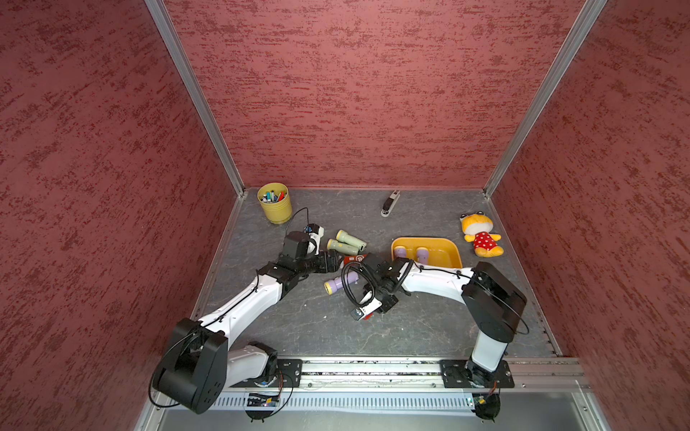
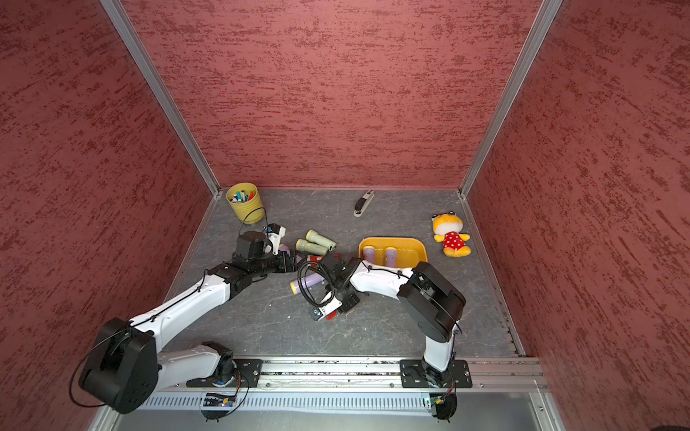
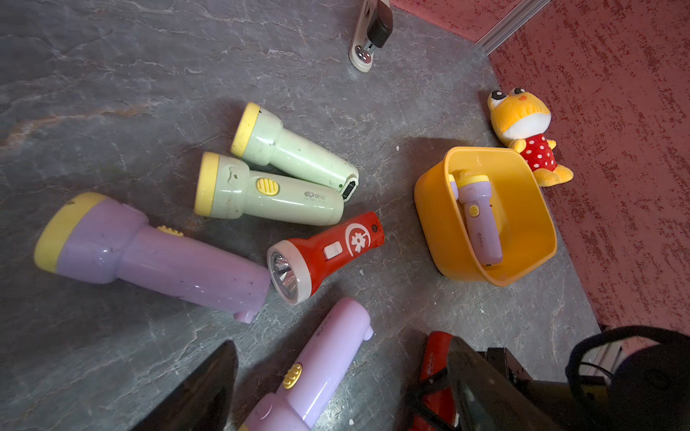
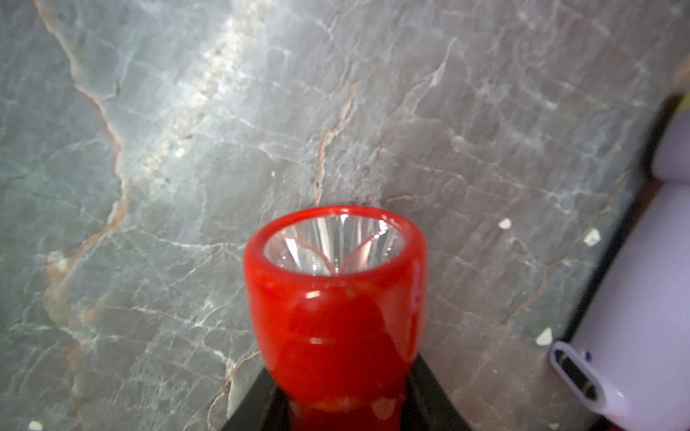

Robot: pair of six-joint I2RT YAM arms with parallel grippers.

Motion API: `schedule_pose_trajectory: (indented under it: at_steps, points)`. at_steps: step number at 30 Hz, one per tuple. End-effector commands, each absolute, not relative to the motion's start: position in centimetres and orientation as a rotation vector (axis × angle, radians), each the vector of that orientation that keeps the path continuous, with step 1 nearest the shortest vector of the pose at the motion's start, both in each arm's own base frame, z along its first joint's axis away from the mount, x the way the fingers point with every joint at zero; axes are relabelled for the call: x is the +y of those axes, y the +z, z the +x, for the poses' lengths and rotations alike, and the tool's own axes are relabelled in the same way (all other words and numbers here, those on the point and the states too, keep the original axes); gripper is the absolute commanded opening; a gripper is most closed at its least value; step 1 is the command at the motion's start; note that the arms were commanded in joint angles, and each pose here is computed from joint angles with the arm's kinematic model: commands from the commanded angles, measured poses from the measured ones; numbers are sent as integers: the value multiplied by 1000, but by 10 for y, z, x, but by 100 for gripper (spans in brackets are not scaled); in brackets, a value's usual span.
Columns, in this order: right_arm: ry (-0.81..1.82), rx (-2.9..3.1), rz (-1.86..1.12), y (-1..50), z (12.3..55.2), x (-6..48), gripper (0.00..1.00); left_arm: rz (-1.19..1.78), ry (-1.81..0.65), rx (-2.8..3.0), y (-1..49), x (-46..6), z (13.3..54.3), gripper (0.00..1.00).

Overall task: Put the flashlights into the storage boxes
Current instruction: Pick up the flashlight from the center of the board.

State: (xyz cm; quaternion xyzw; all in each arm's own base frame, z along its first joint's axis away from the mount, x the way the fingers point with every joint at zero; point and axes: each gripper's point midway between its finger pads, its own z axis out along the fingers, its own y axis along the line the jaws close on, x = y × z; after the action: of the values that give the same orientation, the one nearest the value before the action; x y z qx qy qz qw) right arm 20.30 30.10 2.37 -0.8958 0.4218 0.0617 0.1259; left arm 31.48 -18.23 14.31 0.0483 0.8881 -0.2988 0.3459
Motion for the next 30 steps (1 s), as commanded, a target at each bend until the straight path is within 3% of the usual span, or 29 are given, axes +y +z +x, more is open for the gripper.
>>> schedule_pose_trajectory:
  at_steps: [1, 30]
  points:
    - [185, 1242, -2484, 50, 210, 320, 36, 169, -769, 2278, 151, -188, 320, 88]
    - [482, 1598, -1705, 128, 261, 344, 35, 243, -774, 2195, 175, -212, 336, 88]
